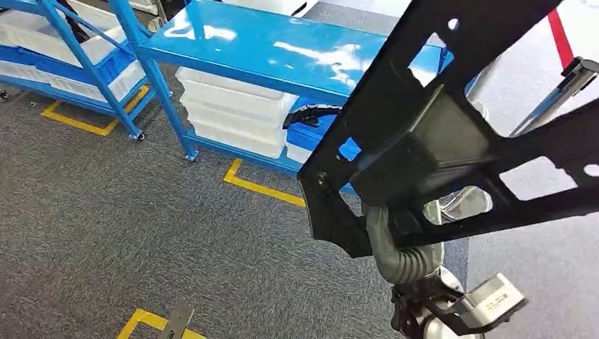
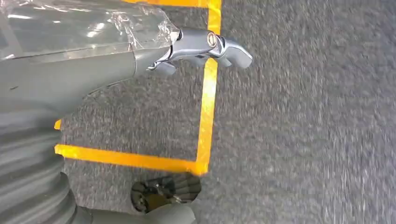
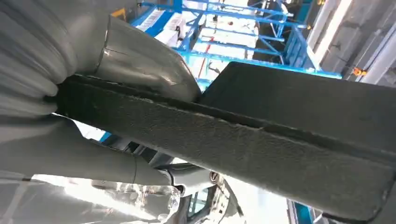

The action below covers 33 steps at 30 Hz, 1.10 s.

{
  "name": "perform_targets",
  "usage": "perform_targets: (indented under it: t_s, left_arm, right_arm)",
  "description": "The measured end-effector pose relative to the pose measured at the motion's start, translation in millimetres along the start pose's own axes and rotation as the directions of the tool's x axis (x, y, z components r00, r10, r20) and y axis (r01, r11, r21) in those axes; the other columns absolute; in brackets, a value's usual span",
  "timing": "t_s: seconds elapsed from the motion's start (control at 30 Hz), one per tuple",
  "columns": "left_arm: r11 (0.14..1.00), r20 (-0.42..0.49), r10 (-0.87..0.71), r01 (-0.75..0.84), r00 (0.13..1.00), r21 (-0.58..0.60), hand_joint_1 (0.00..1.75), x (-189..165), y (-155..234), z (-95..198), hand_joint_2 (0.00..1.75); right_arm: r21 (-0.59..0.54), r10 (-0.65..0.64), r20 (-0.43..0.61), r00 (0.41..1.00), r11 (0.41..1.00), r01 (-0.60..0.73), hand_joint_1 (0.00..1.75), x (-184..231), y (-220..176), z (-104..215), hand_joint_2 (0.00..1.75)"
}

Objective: Take the parts from the cabinet and place them on the table.

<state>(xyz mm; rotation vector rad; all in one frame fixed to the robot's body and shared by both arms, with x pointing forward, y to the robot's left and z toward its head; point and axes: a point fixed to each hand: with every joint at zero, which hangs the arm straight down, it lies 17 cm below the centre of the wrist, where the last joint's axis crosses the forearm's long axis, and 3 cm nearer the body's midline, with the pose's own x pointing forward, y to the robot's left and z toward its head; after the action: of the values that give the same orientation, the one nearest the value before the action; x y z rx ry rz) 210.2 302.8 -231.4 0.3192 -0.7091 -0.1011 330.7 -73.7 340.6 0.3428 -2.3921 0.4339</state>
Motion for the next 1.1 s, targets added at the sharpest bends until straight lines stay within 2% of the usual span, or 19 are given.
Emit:
perform_targets:
  t_s: [1.1]
  left_arm:
    - [1.000, -0.006, -0.005, 0.005, 1.000, 0.008, 0.00, -3.9, 5.6, -0.4, 1.75]
  right_arm:
    - [0.009, 0.002, 0.004, 1.000, 1.000, -0.002, 1.75, 0.4, 5.3, -2.2, 1.75]
